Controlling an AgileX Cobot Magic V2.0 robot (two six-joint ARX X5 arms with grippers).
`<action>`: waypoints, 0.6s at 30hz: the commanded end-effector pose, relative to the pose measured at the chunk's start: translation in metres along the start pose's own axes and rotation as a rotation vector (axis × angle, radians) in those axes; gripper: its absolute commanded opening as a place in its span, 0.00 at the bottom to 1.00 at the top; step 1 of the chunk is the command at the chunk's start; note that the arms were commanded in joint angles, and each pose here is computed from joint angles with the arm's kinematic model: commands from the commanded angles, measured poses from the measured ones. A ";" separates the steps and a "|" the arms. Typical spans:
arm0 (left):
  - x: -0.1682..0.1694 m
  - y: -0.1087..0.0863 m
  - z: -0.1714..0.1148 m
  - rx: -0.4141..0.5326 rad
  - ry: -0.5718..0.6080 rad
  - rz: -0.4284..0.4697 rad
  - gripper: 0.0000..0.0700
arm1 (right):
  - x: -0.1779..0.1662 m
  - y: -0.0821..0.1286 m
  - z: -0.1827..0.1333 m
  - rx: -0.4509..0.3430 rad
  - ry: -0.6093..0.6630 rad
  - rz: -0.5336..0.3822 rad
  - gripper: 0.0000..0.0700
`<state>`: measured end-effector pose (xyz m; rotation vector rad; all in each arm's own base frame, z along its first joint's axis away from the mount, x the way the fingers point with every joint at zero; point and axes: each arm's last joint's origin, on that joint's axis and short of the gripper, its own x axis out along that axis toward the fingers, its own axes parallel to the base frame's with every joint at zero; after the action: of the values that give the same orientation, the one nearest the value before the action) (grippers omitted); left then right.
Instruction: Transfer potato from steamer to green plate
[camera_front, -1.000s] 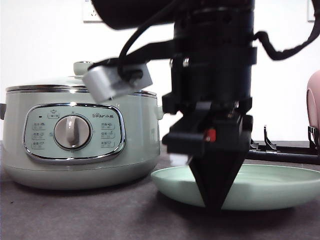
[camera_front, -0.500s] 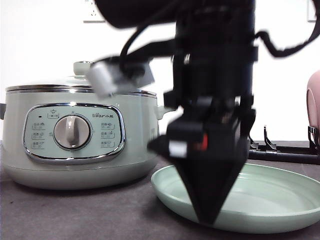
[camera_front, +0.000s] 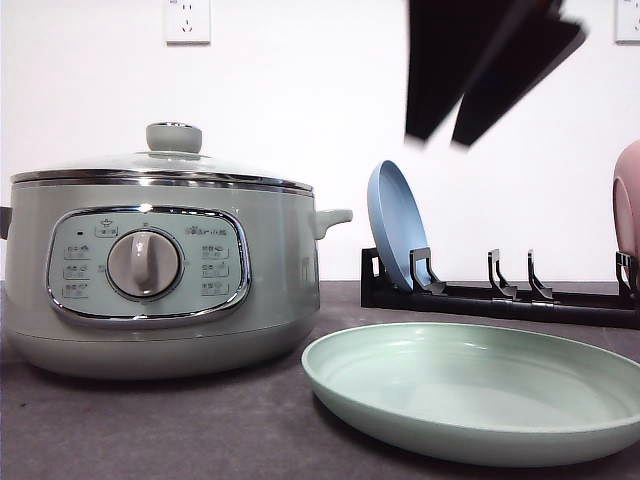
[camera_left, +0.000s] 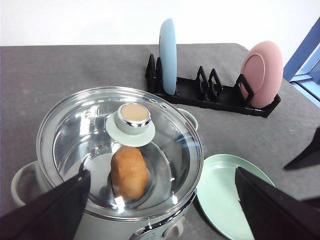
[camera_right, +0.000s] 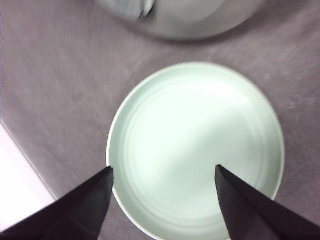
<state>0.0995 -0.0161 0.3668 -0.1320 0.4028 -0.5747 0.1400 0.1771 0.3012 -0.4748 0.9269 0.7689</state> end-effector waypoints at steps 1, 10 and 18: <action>-0.003 -0.002 0.006 0.029 -0.023 -0.011 0.85 | -0.012 -0.009 0.002 0.040 -0.047 0.030 0.58; -0.003 -0.002 0.006 0.028 -0.023 -0.011 0.85 | -0.053 -0.055 -0.016 0.209 -0.223 0.210 0.58; -0.003 -0.002 0.006 0.026 -0.020 -0.011 0.85 | -0.065 -0.073 -0.024 0.261 -0.323 0.361 0.58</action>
<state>0.0994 -0.0161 0.3667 -0.1322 0.4035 -0.5747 0.1577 0.0884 0.3417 0.0601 0.8327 0.9773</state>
